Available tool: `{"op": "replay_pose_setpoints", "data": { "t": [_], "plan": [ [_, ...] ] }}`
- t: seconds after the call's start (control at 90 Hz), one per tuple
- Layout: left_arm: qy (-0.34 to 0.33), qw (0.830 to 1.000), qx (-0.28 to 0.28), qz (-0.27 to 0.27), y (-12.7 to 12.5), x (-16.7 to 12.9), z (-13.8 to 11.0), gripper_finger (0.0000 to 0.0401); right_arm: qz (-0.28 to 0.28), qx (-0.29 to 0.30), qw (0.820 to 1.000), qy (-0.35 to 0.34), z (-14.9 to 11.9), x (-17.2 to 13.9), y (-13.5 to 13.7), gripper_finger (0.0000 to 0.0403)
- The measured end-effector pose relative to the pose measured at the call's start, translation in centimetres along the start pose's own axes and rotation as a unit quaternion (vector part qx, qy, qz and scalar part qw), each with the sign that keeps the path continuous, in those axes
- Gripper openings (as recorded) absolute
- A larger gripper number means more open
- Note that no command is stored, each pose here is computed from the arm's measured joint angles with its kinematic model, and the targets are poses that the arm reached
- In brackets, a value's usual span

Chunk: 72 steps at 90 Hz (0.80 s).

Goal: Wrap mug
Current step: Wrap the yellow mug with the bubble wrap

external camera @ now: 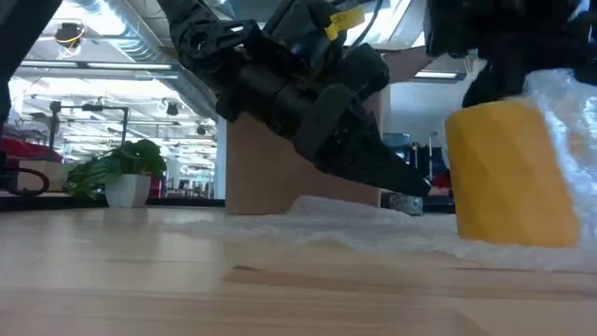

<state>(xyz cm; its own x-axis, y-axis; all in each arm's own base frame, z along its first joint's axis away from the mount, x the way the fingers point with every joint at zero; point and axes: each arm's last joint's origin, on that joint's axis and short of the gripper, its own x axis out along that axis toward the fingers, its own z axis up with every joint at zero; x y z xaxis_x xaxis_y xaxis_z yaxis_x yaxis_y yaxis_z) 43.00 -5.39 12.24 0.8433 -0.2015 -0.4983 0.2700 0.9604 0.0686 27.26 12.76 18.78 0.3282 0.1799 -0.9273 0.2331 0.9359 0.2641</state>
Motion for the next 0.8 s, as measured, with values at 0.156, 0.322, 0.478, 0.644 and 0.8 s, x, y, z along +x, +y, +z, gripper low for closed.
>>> {"op": "replay_pose_setpoints", "data": {
  "t": [0.156,0.322,0.478,0.644,0.8],
  "plan": [
    [0.0,1.0,0.0,0.0,0.0,0.0,0.0,0.017,0.018,0.011,1.0,0.004,-0.3,0.8,-0.9,0.0],
    [-0.009,1.0,0.001,-0.001,0.0,0.0,0.2,0.017,0.016,0.008,1.0,-0.003,-0.2,0.9,-0.9,0.0],
    [-0.05,0.998,-0.014,-0.04,0.2,0.0,0.9,0.017,0.017,-0.002,1.0,-0.008,-0.1,0.9,-0.8,0.0],
    [-0.054,0.997,-0.004,-0.045,-0.1,0.0,1.2,0.017,0.017,-0.002,1.0,-0.009,-0.1,0.9,-0.8,0.0],
    [-0.037,0.998,-0.005,-0.05,-0.5,0.1,0.9,0.017,0.017,-0.002,1.0,-0.009,-0.1,0.9,-0.8,0.0]
  ]
}}
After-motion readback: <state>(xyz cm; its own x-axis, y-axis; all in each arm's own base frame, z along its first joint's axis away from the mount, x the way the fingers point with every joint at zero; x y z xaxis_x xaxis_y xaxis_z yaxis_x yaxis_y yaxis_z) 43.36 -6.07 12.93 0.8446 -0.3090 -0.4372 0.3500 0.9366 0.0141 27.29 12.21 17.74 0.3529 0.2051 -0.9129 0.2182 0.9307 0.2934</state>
